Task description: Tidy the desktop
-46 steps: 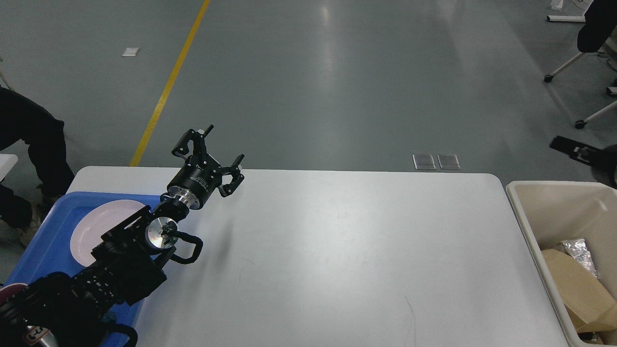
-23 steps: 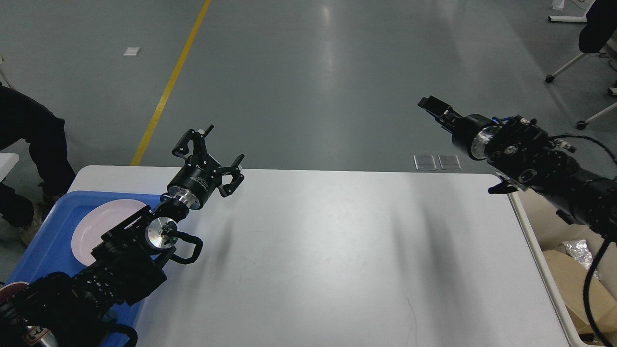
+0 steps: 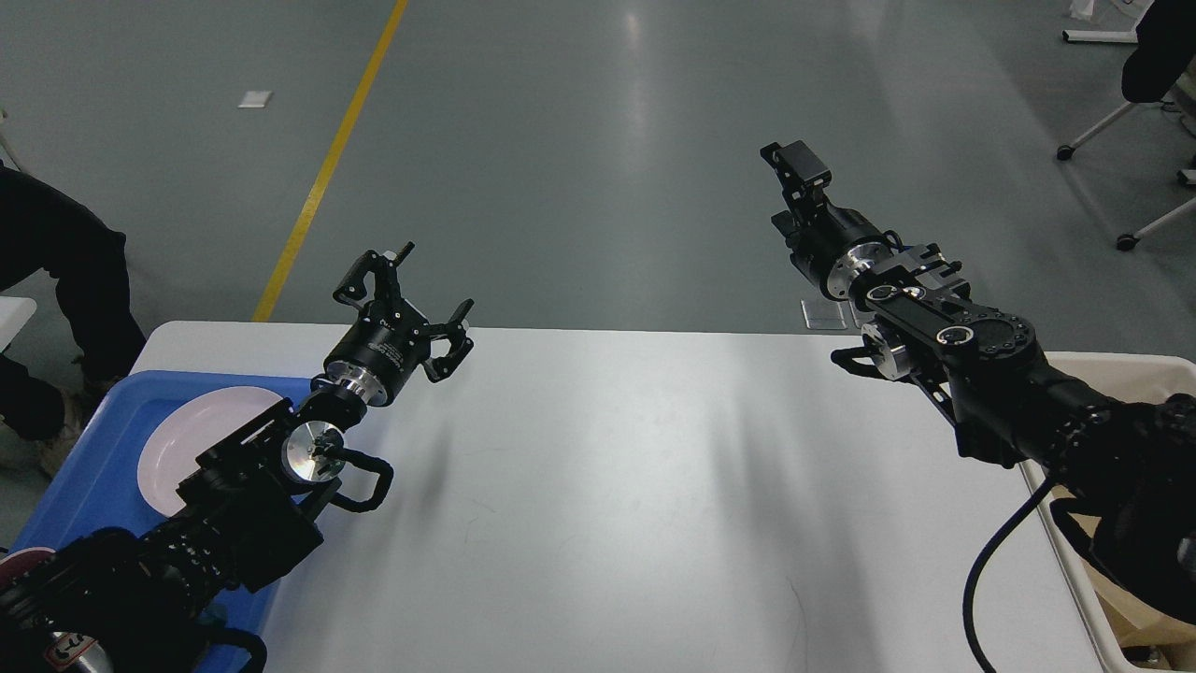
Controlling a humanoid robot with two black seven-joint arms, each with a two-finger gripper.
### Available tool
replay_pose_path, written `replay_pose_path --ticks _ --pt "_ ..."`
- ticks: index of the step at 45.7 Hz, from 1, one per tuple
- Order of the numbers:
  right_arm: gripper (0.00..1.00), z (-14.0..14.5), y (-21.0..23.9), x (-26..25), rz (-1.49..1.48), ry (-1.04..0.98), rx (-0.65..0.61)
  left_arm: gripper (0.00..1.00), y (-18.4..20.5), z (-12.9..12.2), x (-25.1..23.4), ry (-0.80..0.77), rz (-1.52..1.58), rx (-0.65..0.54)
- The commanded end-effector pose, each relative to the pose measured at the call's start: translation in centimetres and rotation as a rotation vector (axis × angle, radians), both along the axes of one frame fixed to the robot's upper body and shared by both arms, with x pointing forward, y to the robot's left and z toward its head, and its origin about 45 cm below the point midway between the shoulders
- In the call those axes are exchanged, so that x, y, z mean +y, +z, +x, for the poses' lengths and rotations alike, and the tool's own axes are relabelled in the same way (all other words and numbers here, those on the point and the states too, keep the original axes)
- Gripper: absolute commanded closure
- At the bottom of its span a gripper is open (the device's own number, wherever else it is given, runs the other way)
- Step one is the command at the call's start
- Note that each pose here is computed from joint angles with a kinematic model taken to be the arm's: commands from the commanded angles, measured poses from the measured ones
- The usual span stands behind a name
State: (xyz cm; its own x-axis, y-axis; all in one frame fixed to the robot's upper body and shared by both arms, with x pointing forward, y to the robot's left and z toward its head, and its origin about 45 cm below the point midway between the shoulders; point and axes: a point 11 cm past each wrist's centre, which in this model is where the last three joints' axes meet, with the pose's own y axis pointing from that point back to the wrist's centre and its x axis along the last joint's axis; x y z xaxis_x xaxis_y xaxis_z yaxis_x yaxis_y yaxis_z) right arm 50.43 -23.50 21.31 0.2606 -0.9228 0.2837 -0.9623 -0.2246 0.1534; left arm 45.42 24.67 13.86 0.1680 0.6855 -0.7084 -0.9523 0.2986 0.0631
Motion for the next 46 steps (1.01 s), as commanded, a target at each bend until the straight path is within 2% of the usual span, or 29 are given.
replay_pose_path --ticks 1,16,30,46 --pt "0.00 -0.1 0.0 -0.6 0.094 -0.049 0.000 0.03 0.0 0.0 0.0 0.000 0.000 0.000" --pt "0.00 0.1 0.6 -2.4 0.269 -0.156 -0.017 0.03 0.0 0.0 0.0 0.000 0.000 0.000" --pt "0.00 0.6 2.8 -6.6 0.547 -0.325 -0.079 0.03 0.0 0.0 0.0 0.000 0.000 0.000" --pt "0.00 -1.5 1.3 -8.9 0.625 -0.355 -0.076 0.03 0.0 0.0 0.0 0.000 0.000 0.000"
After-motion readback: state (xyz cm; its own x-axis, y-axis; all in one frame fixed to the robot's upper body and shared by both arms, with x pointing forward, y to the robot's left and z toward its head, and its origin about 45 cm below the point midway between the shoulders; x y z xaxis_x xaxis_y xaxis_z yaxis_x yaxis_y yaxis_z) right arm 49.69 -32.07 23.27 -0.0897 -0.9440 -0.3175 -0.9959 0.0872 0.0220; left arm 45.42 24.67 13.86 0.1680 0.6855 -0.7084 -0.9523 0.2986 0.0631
